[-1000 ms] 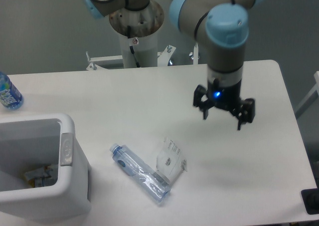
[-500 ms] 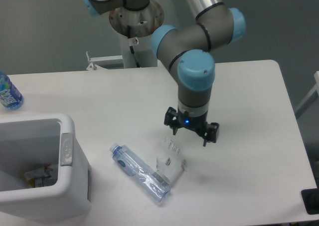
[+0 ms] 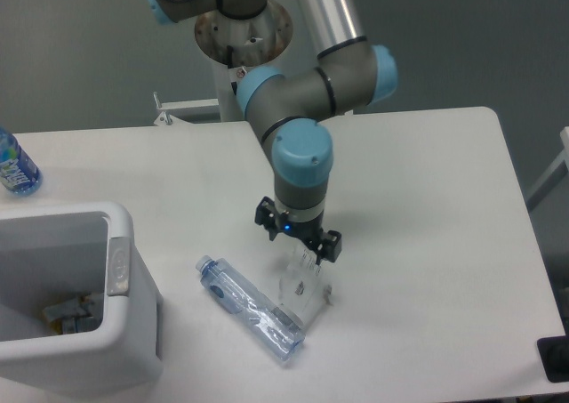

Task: Place the trash in the trash can
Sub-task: 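Move the open gripper over the crumpled clear plastic wrapper and lower, then close the gripper on the clear plastic wrapper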

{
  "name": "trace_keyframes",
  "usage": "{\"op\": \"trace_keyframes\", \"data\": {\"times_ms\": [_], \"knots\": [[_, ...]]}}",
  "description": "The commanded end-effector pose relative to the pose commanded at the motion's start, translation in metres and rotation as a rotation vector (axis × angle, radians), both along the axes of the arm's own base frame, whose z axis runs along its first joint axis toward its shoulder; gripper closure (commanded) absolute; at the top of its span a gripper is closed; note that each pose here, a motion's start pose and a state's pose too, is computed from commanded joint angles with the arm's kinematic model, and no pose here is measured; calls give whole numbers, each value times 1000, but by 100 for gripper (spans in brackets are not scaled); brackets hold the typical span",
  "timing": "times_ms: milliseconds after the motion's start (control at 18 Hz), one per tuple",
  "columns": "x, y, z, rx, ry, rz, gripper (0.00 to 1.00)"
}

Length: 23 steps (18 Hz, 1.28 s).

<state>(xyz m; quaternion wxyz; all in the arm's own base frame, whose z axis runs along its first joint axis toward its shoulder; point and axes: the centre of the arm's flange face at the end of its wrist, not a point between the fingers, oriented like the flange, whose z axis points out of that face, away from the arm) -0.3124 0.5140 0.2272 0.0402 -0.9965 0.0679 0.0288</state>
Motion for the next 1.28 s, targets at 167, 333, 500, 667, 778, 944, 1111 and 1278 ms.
{"op": "trace_keyframes", "data": {"times_ms": [167, 333, 500, 667, 778, 944, 1111, 1278], "knots": [[-5, 9, -10, 7, 3, 37, 0], [-16, 19, -13, 22, 20, 46, 0], [-21, 24, -14, 34, 34, 60, 20], [-22, 24, -12, 35, 38, 64, 62], [-23, 24, -11, 37, 40, 64, 89], [-35, 18, -7, 41, 45, 81, 100], [-50, 14, 1, 52, 58, 93, 100], [-72, 3, 12, 61, 69, 97, 100]]}}
